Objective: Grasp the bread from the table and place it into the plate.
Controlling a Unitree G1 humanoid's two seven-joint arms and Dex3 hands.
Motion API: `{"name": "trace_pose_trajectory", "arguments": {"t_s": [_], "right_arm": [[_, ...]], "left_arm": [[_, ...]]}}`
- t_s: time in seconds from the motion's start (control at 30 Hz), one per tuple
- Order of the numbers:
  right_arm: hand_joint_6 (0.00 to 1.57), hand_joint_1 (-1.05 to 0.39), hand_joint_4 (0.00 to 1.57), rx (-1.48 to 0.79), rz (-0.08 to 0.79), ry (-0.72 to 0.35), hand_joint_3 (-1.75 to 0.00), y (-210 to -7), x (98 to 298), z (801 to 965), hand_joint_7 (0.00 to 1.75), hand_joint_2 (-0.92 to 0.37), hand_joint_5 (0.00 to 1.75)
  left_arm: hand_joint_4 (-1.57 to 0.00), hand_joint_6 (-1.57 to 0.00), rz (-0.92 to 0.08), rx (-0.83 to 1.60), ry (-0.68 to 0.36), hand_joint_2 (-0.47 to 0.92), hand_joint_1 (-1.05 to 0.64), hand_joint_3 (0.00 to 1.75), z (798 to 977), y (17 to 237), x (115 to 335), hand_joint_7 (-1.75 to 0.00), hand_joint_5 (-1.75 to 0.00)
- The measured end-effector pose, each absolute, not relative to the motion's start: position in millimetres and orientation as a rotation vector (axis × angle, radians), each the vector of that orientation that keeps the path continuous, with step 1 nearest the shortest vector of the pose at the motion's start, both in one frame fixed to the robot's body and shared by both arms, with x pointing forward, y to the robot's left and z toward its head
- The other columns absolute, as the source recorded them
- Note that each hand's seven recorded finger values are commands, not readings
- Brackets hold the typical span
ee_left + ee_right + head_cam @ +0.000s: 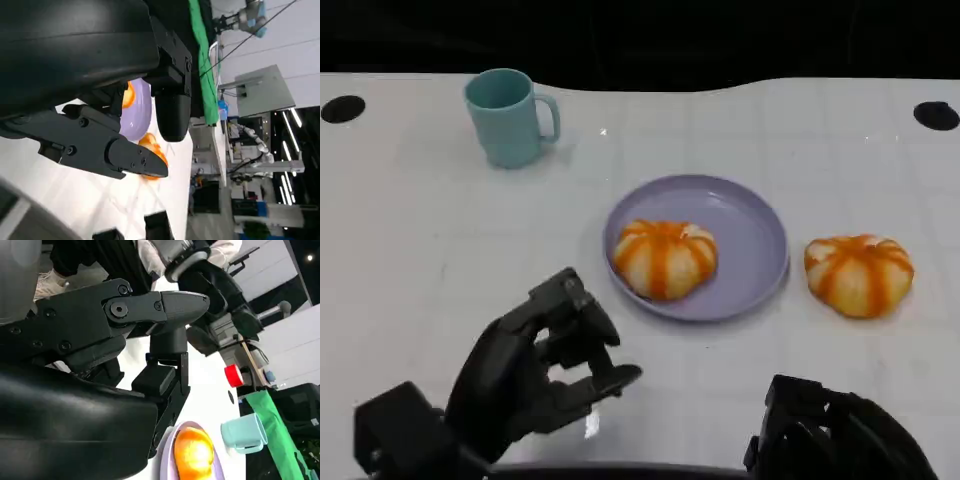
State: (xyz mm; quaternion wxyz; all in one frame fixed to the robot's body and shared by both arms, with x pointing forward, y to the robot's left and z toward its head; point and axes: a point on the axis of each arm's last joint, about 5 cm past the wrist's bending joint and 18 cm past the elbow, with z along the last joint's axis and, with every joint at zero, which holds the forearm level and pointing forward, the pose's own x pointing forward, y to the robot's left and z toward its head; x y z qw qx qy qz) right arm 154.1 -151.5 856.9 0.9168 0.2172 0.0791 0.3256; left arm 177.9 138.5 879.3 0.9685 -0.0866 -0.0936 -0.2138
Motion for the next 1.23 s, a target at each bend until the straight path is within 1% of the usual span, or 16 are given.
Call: {"name": "trace_pose_trajectory", "arguments": {"t_s": [0.07, 0.23, 0.33, 0.47, 0.5, 0.63, 0.8, 0.83, 0.9, 0.93, 1.0, 1.13, 1.23], "right_arm": [[0.78, -0.67, 0.84, 0.448, 0.671, 0.165, -0.28, -151, 154, 856.9, 1.32, -0.92, 1.57], [0.78, -0.67, 0.85, 0.447, 0.669, 0.165, -0.29, -151, 154, 857.0, 1.32, -0.92, 1.57], [0.78, -0.67, 0.85, 0.445, 0.665, 0.165, -0.29, -151, 154, 857.4, 1.32, -0.92, 1.56], [0.78, -0.67, 0.86, 0.438, 0.657, 0.168, -0.29, -155, 154, 857.4, 1.32, -0.92, 1.56], [0.78, -0.67, 0.86, 0.437, 0.653, 0.168, -0.29, -156, 154, 857.4, 1.32, -0.92, 1.56], [0.78, -0.67, 0.86, 0.435, 0.644, 0.168, -0.29, -159, 154, 857.3, 1.32, -0.92, 1.57], [0.78, -0.67, 0.86, 0.438, 0.647, 0.172, -0.29, -160, 154, 855.6, 1.32, -0.92, 1.57], [0.78, -0.68, 0.87, 0.439, 0.649, 0.171, -0.29, -161, 154, 854.9, 1.32, -0.92, 1.57], [0.78, -0.68, 0.87, 0.438, 0.648, 0.169, -0.29, -161, 155, 853.8, 1.32, -0.92, 1.57], [0.78, -0.68, 0.87, 0.438, 0.647, 0.168, -0.29, -162, 155, 853.6, 1.32, -0.92, 1.57], [0.78, -0.69, 0.87, 0.437, 0.647, 0.165, -0.29, -162, 155, 853.6, 1.33, -0.92, 1.57], [0.78, -0.7, 0.86, 0.436, 0.648, 0.16, -0.27, -163, 155, 853.6, 1.33, -0.92, 1.58], [0.78, -0.69, 0.86, 0.435, 0.647, 0.157, -0.27, -163, 155, 853.3, 1.33, -0.92, 1.58]], "left_arm": [[-0.69, -0.5, -0.443, -0.227, -0.15, 0.86, -0.19, 0.13, 876.4, 141, 171, -1.75, -1.75], [-0.7, -0.5, -0.454, -0.293, -0.062, 0.85, -0.21, 0.14, 867.3, 145, 159, -1.75, -1.75], [-0.71, -0.49, -0.46, -0.314, -0.034, 0.84, -0.19, 0.17, 863.5, 145, 155, -1.75, -1.75], [-0.7, -0.49, -0.485, -0.343, -0.021, 0.83, -0.24, 0.2, 858.9, 143, 153, -1.75, -1.75], [-0.71, -0.5, -0.487, -0.347, -0.018, 0.8, -0.25, 0.24, 857.8, 143, 153, -1.75, -1.75], [-0.71, -0.51, -0.482, -0.363, -0.009, 0.77, -0.27, 0.28, 854.4, 145, 152, -1.75, -1.75], [-0.71, -0.51, -0.483, -0.372, -0.013, 0.75, -0.27, 0.3, 854.4, 145, 154, -1.75, -1.75], [-0.71, -0.51, -0.486, -0.373, -0.014, 0.72, -0.27, 0.35, 854.3, 145, 154, -1.75, -1.75], [-0.71, -0.51, -0.487, -0.376, -0.016, 0.7, -0.27, 0.39, 854.3, 145, 154, -1.75, -1.75], [-0.7, -0.5, -0.488, -0.378, -0.017, 0.67, -0.26, 0.44, 854.5, 145, 155, -1.75, -1.75], [-0.7, -0.5, -0.491, -0.378, -0.018, 0.66, -0.27, 0.49, 854.7, 145, 155, -1.75, -1.75], [-0.7, -0.51, -0.498, -0.376, -0.021, 0.64, -0.29, 0.52, 854.8, 146, 156, -1.75, -1.75], [-0.7, -0.5, -0.496, -0.374, -0.022, 0.6, -0.27, 0.6, 855.0, 147, 157, -1.75, -1.75]]}}
